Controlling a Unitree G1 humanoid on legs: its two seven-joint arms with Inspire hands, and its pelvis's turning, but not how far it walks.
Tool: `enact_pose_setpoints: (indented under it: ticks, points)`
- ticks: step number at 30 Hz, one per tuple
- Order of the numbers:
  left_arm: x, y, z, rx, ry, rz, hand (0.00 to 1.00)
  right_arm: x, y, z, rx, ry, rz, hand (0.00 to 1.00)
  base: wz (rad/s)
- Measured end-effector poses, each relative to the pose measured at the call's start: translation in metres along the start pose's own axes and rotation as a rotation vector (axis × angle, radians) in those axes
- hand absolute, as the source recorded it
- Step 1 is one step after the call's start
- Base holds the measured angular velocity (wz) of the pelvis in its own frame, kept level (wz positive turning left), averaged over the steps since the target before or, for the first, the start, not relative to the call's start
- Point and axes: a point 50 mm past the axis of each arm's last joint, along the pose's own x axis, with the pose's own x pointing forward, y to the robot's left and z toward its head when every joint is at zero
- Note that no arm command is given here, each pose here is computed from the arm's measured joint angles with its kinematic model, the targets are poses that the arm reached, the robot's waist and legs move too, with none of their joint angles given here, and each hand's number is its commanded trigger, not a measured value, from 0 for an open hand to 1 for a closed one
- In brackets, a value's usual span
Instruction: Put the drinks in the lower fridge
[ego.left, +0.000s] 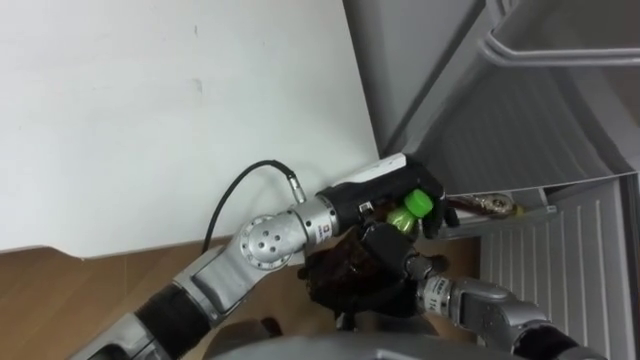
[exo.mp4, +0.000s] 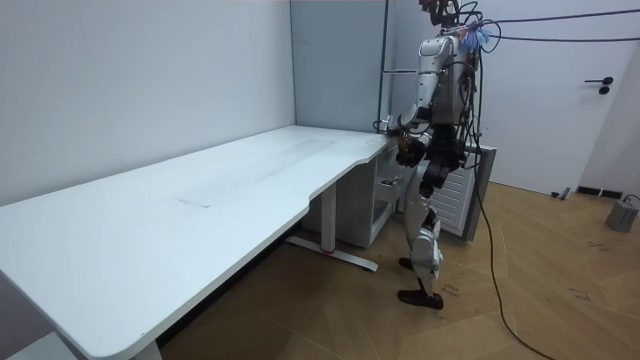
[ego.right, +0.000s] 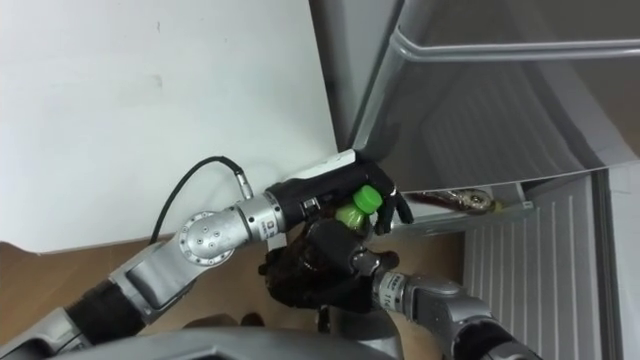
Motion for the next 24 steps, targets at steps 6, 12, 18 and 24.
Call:
enact_pose_setpoints:
  ticks: [6, 12, 18, 24]
  points:
    - [0.001, 0.001, 0.002, -0.001, -0.006, 0.005, 0.0, -0.001, -0.001, -0.002, 0.003, 0.004, -0.004, 1.0, 0.0]
    - [0.001, 0.003, 0.003, -0.015, -0.006, -0.003, 0.0, -0.001, -0.001, -0.003, 0.009, 0.005, -0.007, 1.0, 0.0]
    - [0.001, 0.005, 0.004, -0.077, -0.018, -0.017, 0.0, 0.001, 0.001, -0.006, 0.035, -0.014, 0.001, 1.0, 0.01]
    - [-0.001, 0.009, 0.015, -0.137, -0.035, -0.044, 0.0, -0.001, 0.003, -0.004, 0.018, -0.053, 0.004, 1.0, 0.03]
